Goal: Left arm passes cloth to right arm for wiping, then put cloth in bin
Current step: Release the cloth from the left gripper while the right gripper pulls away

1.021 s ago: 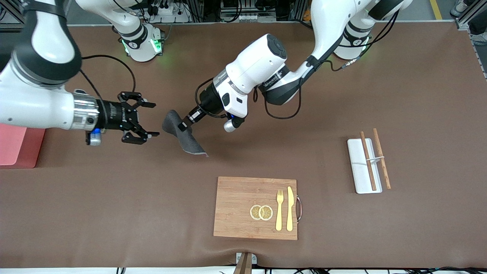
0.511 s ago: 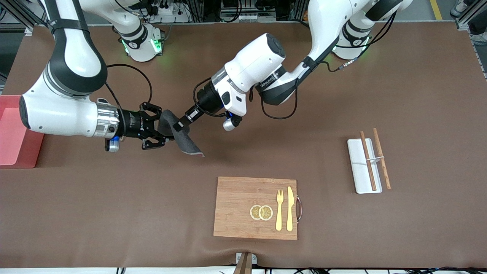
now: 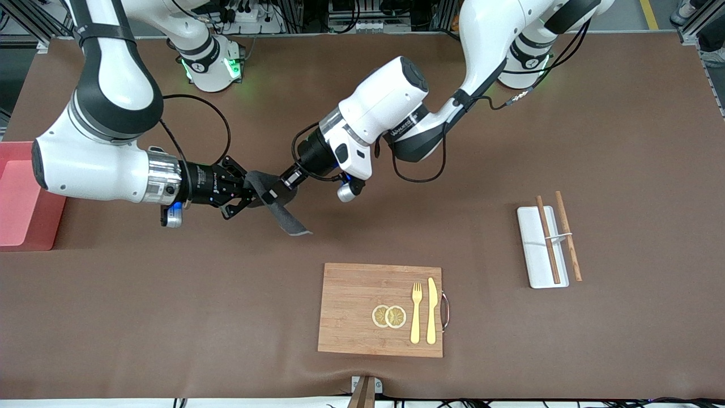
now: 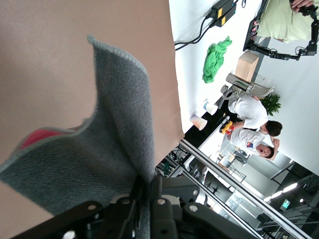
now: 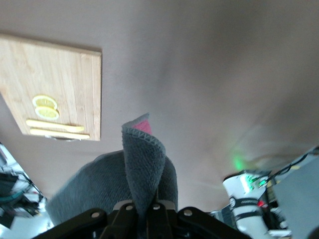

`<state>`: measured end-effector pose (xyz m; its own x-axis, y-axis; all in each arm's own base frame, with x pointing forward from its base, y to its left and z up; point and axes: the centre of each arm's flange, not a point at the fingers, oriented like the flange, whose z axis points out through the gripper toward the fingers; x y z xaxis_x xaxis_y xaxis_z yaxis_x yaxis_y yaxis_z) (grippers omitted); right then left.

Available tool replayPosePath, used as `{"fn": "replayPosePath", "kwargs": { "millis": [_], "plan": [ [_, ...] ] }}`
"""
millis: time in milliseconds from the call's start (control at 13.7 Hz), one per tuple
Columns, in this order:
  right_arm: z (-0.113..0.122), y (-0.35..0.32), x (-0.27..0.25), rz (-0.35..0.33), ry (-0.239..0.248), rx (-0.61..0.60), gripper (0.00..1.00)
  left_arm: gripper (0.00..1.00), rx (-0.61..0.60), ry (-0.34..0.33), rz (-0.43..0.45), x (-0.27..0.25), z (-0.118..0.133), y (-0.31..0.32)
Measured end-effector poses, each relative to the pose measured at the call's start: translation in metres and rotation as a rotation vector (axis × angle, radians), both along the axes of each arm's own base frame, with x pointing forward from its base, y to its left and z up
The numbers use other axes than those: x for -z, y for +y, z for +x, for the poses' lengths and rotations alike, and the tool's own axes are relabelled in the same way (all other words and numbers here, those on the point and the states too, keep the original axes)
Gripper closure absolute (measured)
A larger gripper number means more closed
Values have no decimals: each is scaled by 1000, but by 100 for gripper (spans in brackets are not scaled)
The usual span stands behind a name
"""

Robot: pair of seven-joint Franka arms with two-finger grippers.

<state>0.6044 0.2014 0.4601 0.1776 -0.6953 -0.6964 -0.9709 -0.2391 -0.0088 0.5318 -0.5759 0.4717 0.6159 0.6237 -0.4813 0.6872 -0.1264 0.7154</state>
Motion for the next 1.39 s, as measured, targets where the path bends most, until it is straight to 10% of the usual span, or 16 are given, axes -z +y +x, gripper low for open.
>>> {"fn": "replayPosePath", "kwargs": {
  "millis": [292, 657, 1021, 1386],
  "plan": [
    [2, 11, 26, -117, -122, -154, 98, 54, 7, -13, 19, 0, 3, 2],
    [11, 55, 126, -260, -254, -305, 98, 1, 58, -5, 275, -22, 41, 55],
    [28, -33, 242, -323, -402, -541, 98, 0, 165, -23, 518, -51, 85, 151],
    [41, -306, 249, -393, -624, -954, 98, 0, 319, -71, 697, -78, 104, 232]
  ]
}}
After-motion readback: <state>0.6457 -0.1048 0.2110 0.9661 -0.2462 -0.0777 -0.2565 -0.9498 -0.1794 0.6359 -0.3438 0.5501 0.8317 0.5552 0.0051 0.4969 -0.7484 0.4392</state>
